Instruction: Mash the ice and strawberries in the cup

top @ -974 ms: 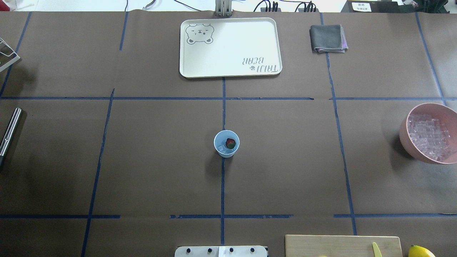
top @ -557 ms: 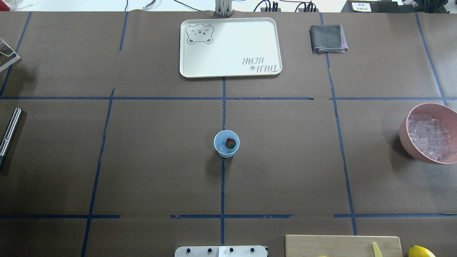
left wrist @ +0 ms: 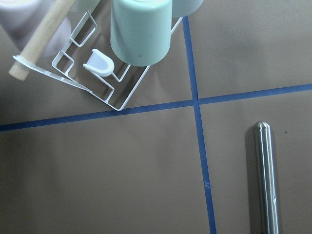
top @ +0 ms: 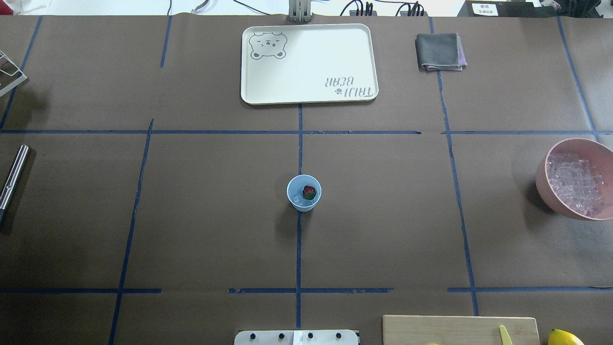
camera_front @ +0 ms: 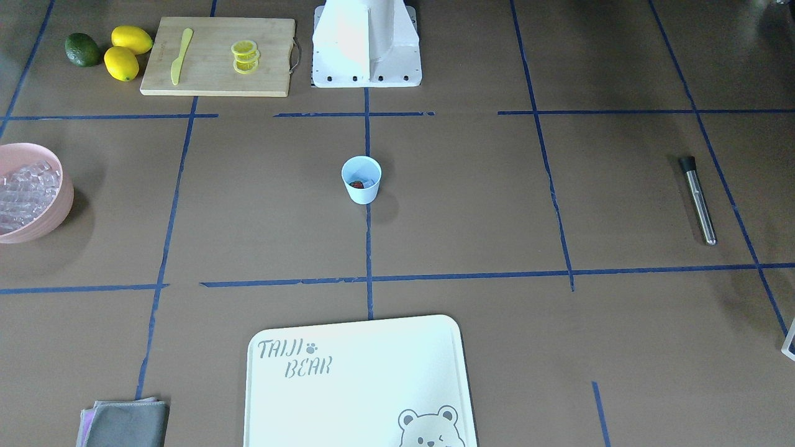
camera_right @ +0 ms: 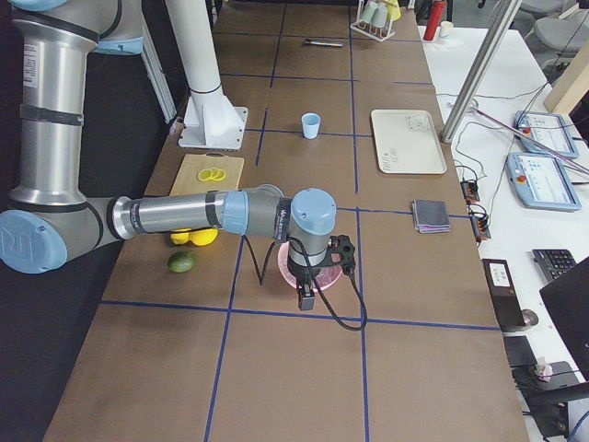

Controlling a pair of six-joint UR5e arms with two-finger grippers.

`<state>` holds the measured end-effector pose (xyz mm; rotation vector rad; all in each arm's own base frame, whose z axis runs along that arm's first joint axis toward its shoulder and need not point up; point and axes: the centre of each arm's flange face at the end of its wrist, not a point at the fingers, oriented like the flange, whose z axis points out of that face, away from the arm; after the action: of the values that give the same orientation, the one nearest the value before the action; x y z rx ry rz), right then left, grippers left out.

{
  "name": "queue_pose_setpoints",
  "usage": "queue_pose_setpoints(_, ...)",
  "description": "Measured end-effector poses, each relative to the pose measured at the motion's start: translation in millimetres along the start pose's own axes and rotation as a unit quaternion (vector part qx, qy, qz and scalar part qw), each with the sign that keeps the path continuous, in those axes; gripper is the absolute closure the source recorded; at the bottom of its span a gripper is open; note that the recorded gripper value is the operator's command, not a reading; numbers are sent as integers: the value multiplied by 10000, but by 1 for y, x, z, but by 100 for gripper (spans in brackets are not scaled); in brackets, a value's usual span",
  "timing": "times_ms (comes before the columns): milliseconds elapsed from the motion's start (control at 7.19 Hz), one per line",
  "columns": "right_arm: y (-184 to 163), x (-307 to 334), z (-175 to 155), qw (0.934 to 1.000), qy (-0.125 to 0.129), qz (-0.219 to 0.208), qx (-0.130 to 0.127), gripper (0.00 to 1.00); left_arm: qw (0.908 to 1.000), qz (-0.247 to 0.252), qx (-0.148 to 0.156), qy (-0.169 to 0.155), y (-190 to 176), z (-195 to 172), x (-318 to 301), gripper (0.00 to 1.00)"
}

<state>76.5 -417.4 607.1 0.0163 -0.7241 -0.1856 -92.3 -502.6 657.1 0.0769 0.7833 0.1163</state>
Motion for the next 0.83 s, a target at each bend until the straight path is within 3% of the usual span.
queue_pose_setpoints(835, 0, -1, 0, 10000, 1, -3, 5, 1, 10000, -21, -18, -19, 8, 2, -1, 0)
